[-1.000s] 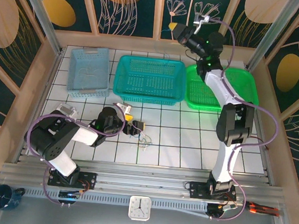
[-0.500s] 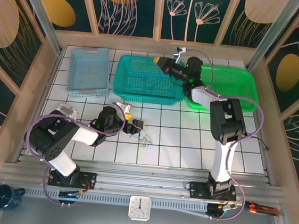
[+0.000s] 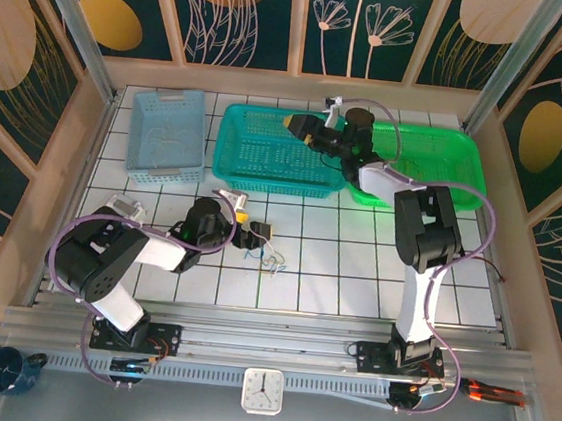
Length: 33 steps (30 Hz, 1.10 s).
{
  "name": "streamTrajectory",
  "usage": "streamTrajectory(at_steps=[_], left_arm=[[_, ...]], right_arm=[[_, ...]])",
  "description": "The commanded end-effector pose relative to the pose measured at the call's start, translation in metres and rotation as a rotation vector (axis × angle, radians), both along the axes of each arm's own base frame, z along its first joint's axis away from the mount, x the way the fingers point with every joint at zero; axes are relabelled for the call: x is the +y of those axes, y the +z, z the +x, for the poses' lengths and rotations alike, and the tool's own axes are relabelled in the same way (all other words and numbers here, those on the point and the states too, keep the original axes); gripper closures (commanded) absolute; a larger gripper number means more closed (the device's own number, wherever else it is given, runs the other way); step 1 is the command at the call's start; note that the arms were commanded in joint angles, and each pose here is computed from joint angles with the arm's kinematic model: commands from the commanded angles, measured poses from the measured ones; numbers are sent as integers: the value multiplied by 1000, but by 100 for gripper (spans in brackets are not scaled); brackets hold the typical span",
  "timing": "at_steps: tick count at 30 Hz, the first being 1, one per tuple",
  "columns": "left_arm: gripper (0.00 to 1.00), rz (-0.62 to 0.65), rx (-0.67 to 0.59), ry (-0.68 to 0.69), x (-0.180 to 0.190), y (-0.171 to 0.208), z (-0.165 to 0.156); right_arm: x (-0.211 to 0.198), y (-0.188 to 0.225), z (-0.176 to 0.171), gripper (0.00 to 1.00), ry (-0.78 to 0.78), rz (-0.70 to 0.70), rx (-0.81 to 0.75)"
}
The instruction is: Untangle the cables
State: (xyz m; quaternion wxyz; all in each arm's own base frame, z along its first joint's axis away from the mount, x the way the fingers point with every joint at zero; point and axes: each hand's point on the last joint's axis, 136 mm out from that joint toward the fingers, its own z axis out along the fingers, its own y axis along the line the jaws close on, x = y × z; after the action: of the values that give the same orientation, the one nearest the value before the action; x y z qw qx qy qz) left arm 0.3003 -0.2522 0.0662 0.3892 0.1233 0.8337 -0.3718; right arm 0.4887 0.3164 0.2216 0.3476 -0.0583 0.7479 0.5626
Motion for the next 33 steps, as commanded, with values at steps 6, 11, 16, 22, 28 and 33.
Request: streamTrajectory(at_steps=[6,11,16,22,28,33], left_arm=[[1,2,23,61,-1,5,16],[1,7,30,95,-1,9,25],[1,13,43,99,-5,16,32],[1,7,52,115,-7,30,39],[1,-5,51,118,-11,46,45],[1,-35,38,106,-17,66,48]], right_arm=[[-21,72,-51,33,-11,-47,-178],[-36,64,-92,33,-13,-65,-180],[-38,26,-137,33,11,-164,-162],[-33,-21,-189,33,74,-268,-198],[-31,-44,-216,33,118,-278,-236],[-22,-47,-221,33,146,-254,-266]])
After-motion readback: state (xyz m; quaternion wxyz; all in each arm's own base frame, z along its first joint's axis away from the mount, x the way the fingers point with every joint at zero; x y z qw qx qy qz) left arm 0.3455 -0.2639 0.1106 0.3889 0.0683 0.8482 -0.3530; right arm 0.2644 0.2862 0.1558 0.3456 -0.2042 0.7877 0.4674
